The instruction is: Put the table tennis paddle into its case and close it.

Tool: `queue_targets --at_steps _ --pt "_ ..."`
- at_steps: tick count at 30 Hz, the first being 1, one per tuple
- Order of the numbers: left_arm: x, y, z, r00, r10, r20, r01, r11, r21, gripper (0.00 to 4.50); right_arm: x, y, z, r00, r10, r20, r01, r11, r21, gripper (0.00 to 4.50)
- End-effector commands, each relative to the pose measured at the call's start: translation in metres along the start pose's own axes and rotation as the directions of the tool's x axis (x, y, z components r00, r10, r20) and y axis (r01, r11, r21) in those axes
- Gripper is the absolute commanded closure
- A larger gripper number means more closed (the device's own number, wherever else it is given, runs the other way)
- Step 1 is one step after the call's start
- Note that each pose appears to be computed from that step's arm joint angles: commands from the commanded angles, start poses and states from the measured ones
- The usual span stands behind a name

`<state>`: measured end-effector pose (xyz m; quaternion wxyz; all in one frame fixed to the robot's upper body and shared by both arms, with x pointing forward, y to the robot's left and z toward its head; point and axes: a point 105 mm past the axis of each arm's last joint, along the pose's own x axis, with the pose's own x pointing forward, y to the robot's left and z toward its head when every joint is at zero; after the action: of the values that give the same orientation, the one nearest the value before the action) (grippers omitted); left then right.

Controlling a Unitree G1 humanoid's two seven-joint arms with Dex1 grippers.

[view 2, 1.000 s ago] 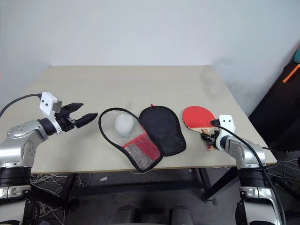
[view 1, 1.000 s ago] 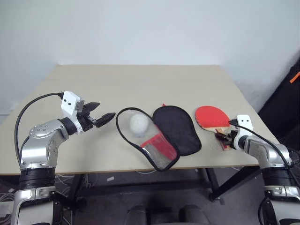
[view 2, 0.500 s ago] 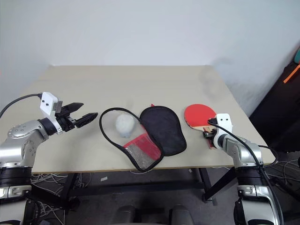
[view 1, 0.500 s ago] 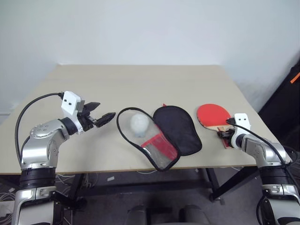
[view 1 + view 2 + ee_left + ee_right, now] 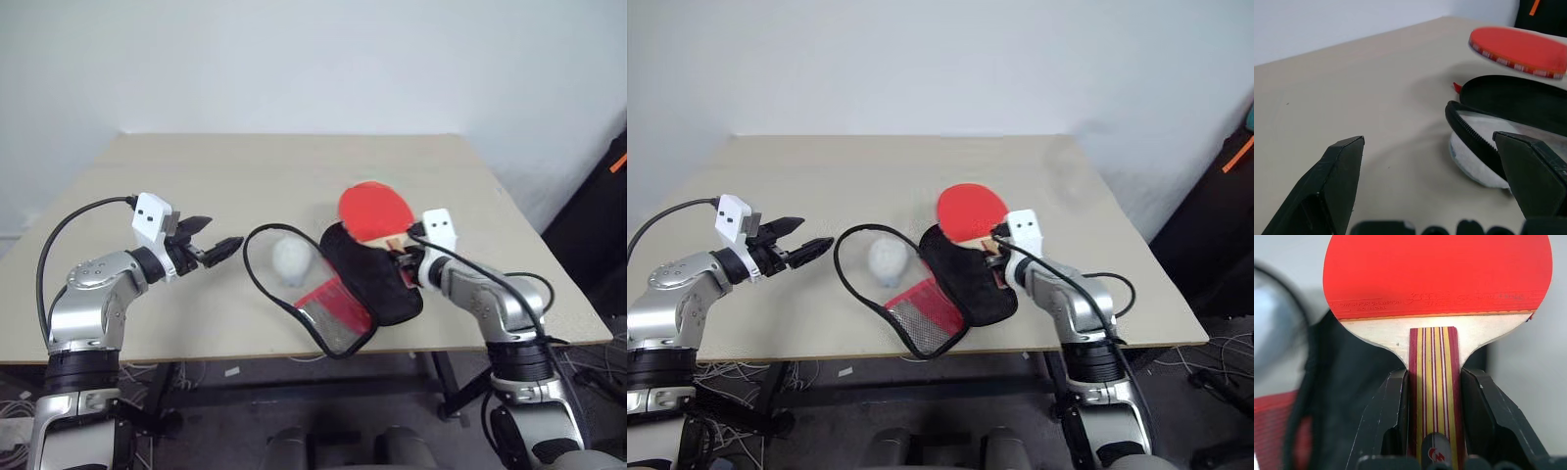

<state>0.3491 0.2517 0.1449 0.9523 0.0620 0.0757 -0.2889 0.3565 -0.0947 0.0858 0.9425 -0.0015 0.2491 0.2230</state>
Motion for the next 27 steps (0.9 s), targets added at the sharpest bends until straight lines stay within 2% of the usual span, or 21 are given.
queue_targets --at_steps 1,15,23,27 --pt "0.002 -0.001 0.021 0.998 -0.014 0.057 0.011 0.998 0.056 0.0 -0.003 0.001 0.007 0.998 -0.045 0.035 0.047 0.997 -0.065 3.27" --pt "0.004 -0.016 0.03 0.991 -0.096 0.09 0.09 0.993 0.071 0.0 0.003 -0.001 -0.02 0.997 -0.066 -0.036 0.064 0.996 -0.056 3.27" --pt "0.004 -0.017 0.028 0.992 -0.103 0.079 0.098 0.993 0.063 0.0 0.003 0.013 -0.025 0.998 -0.027 -0.052 0.024 0.998 -0.055 3.27" --pt "0.004 -0.016 0.027 0.992 -0.102 0.076 0.098 0.993 0.06 0.0 0.003 0.023 -0.018 0.999 0.01 -0.032 -0.013 0.997 -0.071 3.27"
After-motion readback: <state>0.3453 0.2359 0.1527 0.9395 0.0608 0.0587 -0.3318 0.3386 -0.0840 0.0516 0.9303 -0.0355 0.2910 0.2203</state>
